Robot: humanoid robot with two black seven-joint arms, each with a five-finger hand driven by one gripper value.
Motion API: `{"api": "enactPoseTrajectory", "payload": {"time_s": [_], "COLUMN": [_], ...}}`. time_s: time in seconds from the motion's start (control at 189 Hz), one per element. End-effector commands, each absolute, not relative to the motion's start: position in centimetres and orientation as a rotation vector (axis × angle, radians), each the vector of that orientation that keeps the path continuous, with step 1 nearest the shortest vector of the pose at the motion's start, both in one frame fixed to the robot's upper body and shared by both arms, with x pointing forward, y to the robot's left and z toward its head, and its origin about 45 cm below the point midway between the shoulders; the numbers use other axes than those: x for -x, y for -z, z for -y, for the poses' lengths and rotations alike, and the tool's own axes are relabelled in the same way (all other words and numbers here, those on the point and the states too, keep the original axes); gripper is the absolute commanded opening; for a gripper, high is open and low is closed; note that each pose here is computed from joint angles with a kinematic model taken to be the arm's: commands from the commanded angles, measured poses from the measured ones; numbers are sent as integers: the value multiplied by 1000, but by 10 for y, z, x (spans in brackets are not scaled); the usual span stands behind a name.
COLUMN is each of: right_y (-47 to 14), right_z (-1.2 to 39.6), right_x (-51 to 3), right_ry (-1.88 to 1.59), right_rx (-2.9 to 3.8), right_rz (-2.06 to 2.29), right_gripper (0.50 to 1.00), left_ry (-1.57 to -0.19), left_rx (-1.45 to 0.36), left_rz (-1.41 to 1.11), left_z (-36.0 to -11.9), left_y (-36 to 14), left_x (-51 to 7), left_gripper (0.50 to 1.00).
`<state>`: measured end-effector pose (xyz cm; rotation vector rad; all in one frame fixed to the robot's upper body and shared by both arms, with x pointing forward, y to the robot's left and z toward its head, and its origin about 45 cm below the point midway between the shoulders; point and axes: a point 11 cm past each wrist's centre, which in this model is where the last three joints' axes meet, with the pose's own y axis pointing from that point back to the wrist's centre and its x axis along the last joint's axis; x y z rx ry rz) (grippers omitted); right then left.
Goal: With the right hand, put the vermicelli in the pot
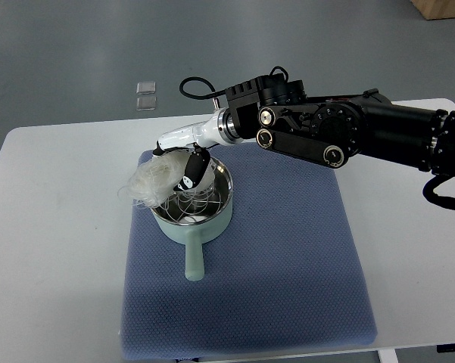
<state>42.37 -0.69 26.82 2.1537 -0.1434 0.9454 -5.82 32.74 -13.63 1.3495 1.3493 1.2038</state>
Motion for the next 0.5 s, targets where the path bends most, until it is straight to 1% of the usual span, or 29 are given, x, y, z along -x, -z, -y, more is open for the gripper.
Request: {"api": "enactPoseTrajectory", "payload": {"time_s": [0.0,0.058,0.064,0.069,0.074,0.079,0.085,0.09,0.095,0.101,0.106,0.111,0.117,0.148,0.191,0.217,0.254,0.27,0.276,0.281,0.286,0.291,0.297,0.302,0.313,0.413,0.493], "right_y": [-256,-253,-253,-253,-252,-252,-252,-252,-252,-252,-252,-252,-252,-250,-251,-251,-251,-251,-251,-251,-251,-251,-251,-251,-252,-254,-267], "right_z": [13,14,14,14,14,14,14,14,14,14,15,15,14,15,15,15,16,16,16,17,17,17,17,17,17,21,33], "right_x": [-423,-422,-422,-422,-422,-422,-422,-422,-422,-422,-422,-422,-422,-421,-422,-422,-422,-422,-422,-422,-422,-423,-423,-422,-422,-425,-436], "right_ry": [-946,-940,-940,-940,-940,-940,-938,-938,-938,-938,-938,-938,-937,-933,-932,-930,-930,-929,-929,-926,-926,-926,-926,-924,-923,-915,-912], "right_rx": [-2126,-2125,-2125,-2125,-2123,-2123,-2124,-2124,-2124,-2124,-2123,-2123,-2124,-2126,-2125,-2126,-2126,-2126,-2126,-2126,-2126,-2126,-2126,-2127,-2128,-2133,-2134], "right_rz": [130,124,124,124,123,123,122,122,122,122,124,124,121,120,121,119,121,122,122,119,119,121,121,120,120,136,189], "right_gripper": [500,500,511,511,583,584,659,660,716,717,758,758,778,780,801,827,844,864,864,876,876,893,893,909,917,926,926], "left_ry": [-1204,-1205,-1205,-1205,-1205,-1205,-1205,-1205,-1205,-1205,-1205,-1205,-1205,-1205,-1205,-1205,-1205,-1205,-1205,-1205,-1205,-1205,-1205,-1205,-1205,-1205,-1205], "left_rx": [-1350,-1351,-1351,-1351,-1351,-1351,-1351,-1351,-1351,-1351,-1351,-1351,-1351,-1351,-1351,-1351,-1351,-1351,-1351,-1351,-1351,-1351,-1351,-1351,-1351,-1351,-1351], "left_rz": [-1350,-1349,-1349,-1349,-1349,-1349,-1349,-1349,-1349,-1349,-1349,-1349,-1349,-1349,-1349,-1349,-1349,-1349,-1349,-1349,-1349,-1349,-1349,-1349,-1349,-1349,-1349], "left_z": [-327,-328,-328,-328,-328,-328,-328,-328,-328,-328,-328,-328,-328,-328,-328,-328,-328,-328,-328,-328,-328,-328,-328,-328,-328,-328,-328], "left_y": [136,136,136,136,136,136,136,136,136,136,136,136,136,136,136,136,136,136,136,136,136,136,136,136,136,136,136], "left_x": [58,59,59,59,59,59,59,59,59,59,59,59,59,59,59,59,59,59,59,59,59,59,59,59,59,59,59], "left_gripper": [1000,1000,1000,1000,1000,1000,1000,1000,1000,1000,1000,1000,1000,1000,1000,1000,1000,1000,1000,1000,1000,1000,1000,1000,1000,1000,1000]}}
